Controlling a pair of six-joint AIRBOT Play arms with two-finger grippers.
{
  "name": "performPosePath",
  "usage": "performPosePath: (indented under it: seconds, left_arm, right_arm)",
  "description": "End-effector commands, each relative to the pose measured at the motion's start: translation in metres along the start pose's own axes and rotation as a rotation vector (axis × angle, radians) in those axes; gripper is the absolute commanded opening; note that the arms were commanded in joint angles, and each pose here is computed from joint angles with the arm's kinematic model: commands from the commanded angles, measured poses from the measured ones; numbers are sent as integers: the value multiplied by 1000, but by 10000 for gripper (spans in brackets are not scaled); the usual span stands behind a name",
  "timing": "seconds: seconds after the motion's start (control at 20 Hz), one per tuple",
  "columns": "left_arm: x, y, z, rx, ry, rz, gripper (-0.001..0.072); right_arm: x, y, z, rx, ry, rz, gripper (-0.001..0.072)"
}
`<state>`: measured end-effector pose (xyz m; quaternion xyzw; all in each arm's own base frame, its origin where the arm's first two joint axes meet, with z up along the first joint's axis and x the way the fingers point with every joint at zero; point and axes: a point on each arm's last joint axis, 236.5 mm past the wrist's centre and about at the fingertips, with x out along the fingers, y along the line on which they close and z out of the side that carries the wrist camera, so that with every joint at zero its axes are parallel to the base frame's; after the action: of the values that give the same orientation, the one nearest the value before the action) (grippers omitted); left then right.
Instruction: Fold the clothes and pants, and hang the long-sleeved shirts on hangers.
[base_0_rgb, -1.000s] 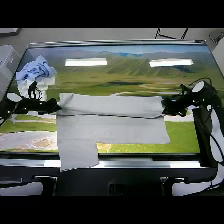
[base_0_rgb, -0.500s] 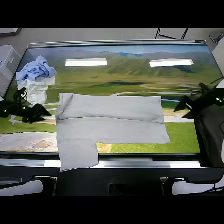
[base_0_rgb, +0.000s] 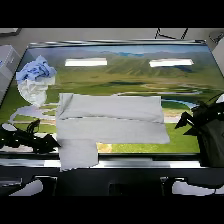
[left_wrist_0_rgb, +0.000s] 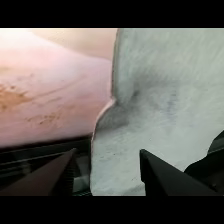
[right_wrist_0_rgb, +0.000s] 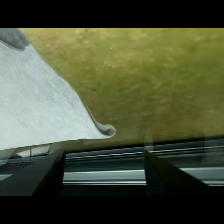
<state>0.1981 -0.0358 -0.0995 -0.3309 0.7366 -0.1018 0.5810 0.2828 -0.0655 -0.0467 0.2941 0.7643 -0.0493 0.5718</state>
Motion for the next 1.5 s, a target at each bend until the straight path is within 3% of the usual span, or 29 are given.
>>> performPosePath:
  seconds: [0.0,0.05,0.1,0.2,0.35,0.5,0.65,0.7,0.75,0.9,1.2,1.45]
  left_arm:
    - [23,-1,-11,-42,-12,-52,367]
    - [26,-1,-11,-48,-17,-54,297]
    - [27,0,-12,-47,-17,-50,161]
    - [31,-2,-13,-28,-9,-38,150]
    - [38,-7,-14,12,3,-11,28]
    - [36,-10,-14,24,6,-12,26]
    - [26,-15,-9,48,-18,-12,26]
    - [19,-18,-5,67,-37,-6,26]
    - [12,-22,-1,87,-60,-3,26]
    - [-28,-47,22,182,-163,6,25]
    - [-131,-116,117,285,-534,41,27]
    - [-119,-161,215,318,-577,32,27]
  right_arm:
    - [11,-2,-10,1,39,8,568]
    - [15,-3,-13,-6,50,9,569]
    - [22,-5,-15,-1,54,8,569]
    - [43,-6,-23,-11,73,13,569]
    - [72,2,-30,-36,84,29,570]
    - [87,18,-27,-73,52,38,545]
    - [93,30,-28,-116,50,21,298]
    - [93,32,-31,-128,61,18,93]
    - [92,35,-33,-128,70,28,38]
    - [66,46,-25,-190,50,40,37]
    - [-34,106,54,-202,-299,125,37]
    - [-34,150,130,-102,-431,328,38]
